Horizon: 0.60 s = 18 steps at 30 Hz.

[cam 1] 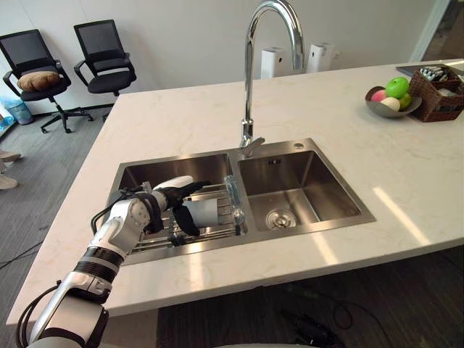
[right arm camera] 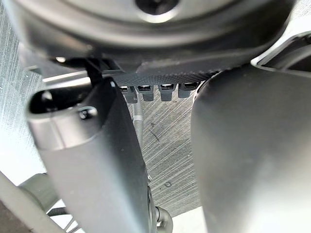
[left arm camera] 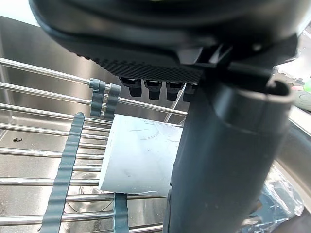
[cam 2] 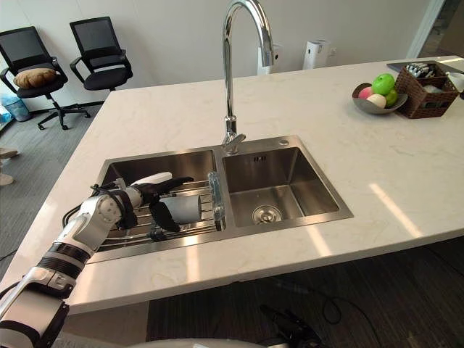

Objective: Walk over to the sink, pick up the cup, carry it to the dishwasher, place the cup inside the dishwasher, then close the dishwasher door

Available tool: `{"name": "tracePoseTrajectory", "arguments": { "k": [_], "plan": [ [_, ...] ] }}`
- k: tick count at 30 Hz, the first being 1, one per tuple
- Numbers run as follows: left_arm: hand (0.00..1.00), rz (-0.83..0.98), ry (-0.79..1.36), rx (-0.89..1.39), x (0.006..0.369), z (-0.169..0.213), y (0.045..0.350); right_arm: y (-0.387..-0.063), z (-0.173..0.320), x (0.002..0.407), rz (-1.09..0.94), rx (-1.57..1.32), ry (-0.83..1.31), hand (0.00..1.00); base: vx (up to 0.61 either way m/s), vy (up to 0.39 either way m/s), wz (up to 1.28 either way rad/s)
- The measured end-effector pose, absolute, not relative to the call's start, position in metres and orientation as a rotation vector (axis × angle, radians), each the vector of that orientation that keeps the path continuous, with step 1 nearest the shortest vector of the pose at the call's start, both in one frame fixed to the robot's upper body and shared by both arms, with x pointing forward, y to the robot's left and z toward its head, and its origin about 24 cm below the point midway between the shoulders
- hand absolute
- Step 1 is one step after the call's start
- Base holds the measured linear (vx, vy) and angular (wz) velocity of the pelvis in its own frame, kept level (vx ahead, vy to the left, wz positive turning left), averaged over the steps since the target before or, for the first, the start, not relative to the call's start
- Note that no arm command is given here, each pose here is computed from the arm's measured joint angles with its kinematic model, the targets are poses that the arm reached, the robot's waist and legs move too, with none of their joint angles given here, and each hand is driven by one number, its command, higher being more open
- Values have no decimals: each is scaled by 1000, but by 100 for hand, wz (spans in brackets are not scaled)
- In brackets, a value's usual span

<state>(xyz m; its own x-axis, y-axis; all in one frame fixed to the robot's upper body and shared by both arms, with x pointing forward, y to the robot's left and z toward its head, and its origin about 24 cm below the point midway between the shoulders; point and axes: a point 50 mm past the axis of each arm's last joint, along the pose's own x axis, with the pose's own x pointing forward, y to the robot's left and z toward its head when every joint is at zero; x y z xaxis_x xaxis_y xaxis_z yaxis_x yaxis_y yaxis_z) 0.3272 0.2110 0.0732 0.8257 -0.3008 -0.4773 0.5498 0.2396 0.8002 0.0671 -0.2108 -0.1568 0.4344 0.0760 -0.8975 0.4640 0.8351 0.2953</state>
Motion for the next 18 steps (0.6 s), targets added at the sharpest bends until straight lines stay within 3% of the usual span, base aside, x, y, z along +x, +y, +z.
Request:
{"name": "tracePoseTrajectory", "arguments": {
  "k": [18],
  "plan": [
    [100, -446, 282, 1033, 320, 53, 222, -215, -156, 67, -252, 563, 1125, 100, -2, 0, 0]
  ]
}}
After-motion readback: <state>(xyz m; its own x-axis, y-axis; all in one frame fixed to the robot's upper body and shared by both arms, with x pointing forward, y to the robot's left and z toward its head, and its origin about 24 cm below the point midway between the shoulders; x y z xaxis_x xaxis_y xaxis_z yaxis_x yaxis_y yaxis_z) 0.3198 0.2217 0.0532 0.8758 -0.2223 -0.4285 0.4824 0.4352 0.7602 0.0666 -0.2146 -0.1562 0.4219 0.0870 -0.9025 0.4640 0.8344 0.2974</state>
